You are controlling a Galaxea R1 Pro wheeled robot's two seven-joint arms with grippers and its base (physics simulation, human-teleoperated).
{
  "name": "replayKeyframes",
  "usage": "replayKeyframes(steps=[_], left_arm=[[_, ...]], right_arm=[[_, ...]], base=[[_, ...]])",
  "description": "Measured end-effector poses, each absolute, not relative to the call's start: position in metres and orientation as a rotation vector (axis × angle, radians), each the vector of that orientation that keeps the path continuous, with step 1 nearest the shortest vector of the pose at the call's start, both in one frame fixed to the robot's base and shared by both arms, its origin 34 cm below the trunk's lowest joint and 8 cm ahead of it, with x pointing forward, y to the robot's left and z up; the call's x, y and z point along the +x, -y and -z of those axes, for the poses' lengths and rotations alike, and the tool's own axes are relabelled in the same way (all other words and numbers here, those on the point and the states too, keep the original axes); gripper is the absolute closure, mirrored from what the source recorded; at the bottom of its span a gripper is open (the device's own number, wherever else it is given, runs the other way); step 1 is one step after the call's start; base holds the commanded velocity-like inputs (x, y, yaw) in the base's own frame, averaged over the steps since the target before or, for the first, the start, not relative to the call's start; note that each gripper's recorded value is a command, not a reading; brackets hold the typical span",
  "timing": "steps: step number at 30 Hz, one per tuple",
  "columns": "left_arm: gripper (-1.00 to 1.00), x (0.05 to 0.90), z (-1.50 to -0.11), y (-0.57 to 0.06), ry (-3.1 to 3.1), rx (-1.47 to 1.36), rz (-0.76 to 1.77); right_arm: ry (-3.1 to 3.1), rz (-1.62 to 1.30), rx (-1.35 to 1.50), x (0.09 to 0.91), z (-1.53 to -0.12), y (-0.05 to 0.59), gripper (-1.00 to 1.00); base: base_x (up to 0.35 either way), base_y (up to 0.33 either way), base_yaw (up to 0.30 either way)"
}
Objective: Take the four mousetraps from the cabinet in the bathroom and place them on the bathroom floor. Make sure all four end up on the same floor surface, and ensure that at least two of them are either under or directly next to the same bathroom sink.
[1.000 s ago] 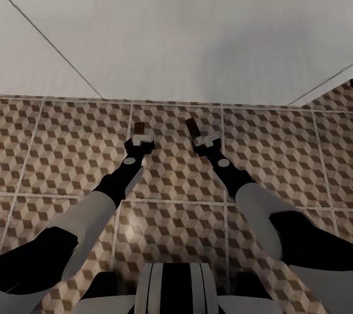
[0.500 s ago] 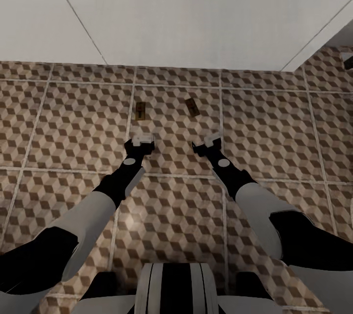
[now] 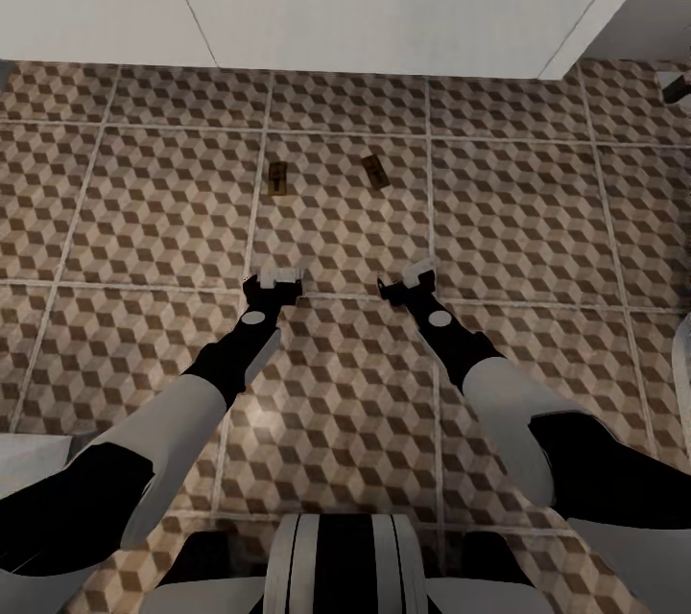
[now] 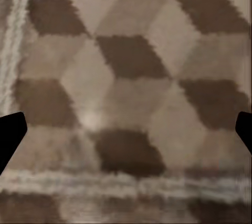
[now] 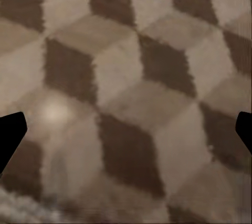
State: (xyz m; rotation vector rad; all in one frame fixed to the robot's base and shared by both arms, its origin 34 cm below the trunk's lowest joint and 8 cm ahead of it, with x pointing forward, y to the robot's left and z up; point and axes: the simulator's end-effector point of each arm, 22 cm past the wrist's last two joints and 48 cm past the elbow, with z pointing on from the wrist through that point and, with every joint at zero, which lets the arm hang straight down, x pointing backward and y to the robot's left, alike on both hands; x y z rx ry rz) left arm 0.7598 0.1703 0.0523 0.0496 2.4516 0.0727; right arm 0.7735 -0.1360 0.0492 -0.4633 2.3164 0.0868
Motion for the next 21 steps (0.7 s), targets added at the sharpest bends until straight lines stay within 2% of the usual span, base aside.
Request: replayKeyframes(steps=[6,21], left_arm=[[-1.00,0.758,-0.051,-0.171,-2.456,0.048,-0.074],[-1.00,0.760,-0.053,-0.170,-2.452,0.045,-0.072]], right_arm=[[-2.316,-0.084,-0.463,0.774,-0.049,0.137,-1.00],[-2.319,-0.053,-0.468,0.775,-0.048,0.155,-1.00]], base=[[-0.198,0.000,0.000],[-0.017,0.000,0.000]])
